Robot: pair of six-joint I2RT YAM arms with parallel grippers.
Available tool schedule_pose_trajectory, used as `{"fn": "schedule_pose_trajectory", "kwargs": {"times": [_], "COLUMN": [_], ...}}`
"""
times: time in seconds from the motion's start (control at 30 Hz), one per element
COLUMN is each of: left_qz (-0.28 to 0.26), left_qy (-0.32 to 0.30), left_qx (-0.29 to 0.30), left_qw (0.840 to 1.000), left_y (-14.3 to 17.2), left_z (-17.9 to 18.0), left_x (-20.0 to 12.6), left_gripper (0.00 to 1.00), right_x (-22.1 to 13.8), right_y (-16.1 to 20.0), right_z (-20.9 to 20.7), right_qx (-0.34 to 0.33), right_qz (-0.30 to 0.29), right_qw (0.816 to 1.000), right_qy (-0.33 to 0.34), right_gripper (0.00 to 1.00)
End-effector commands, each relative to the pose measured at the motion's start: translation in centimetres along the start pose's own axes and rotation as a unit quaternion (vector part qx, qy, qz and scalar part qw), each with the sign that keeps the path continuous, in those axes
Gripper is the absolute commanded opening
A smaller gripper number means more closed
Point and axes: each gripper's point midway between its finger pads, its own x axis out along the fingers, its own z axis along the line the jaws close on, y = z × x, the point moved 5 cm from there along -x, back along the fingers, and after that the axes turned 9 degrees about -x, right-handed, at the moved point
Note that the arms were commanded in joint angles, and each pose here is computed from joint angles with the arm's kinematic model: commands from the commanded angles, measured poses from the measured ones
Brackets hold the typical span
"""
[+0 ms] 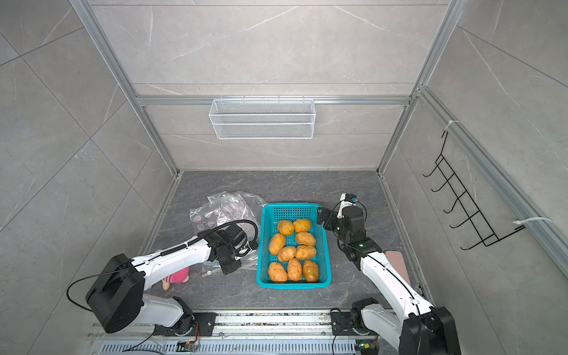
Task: Put the potatoes into a zipper bag and zip it
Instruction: Pick up the zipper food storage bag.
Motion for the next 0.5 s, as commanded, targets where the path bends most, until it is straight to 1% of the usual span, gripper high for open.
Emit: {"fn": "schedule_pose_trajectory", "kwargs": {"times": [0.0,0.13,0.27,0.33,0.37,0.43,0.47], "left_qz": [0.0,0.009,0.015,0.013,0.013,0.009,0.008], "left_qy": [-0.013,-0.024,-0.027,-0.028,-0.028,-0.031,-0.038], "left_qx": [-0.002,-0.003,-0.01,-0.011,-0.012,-0.017,-0.021], "left_qw": [1.0,1.0,0.999,0.999,0.999,0.999,0.999], "left_y": [-0.7,-0.9,-1.4,-1.6,-1.7,-1.9,-2.0], "left_z": [0.6,0.9,1.2,1.2,1.3,1.4,1.6], "left_x": [-0.4,0.2,0.6,0.6,0.6,0.3,0.1], "left_gripper": [0.32,0.25,0.21,0.18,0.13,0.0,0.0], "right_x": [-0.1,0.1,0.1,0.0,0.0,0.0,0.0], "right_y": [-0.3,-0.1,-0.2,-0.2,-0.2,-0.2,-0.2], "right_z": [0.3,0.3,0.4,0.3,0.3,0.4,0.4], "right_qx": [0.004,0.005,0.005,0.005,0.005,0.005,0.005], "right_qz": [-0.005,-0.002,-0.001,-0.003,-0.003,-0.003,-0.002], "right_qw": [1.0,1.0,1.0,1.0,1.0,1.0,1.0], "right_qy": [-0.007,-0.007,-0.009,-0.009,-0.009,-0.009,-0.01], "right_gripper": [0.93,0.93,0.93,0.94,0.94,0.93,0.93]}}
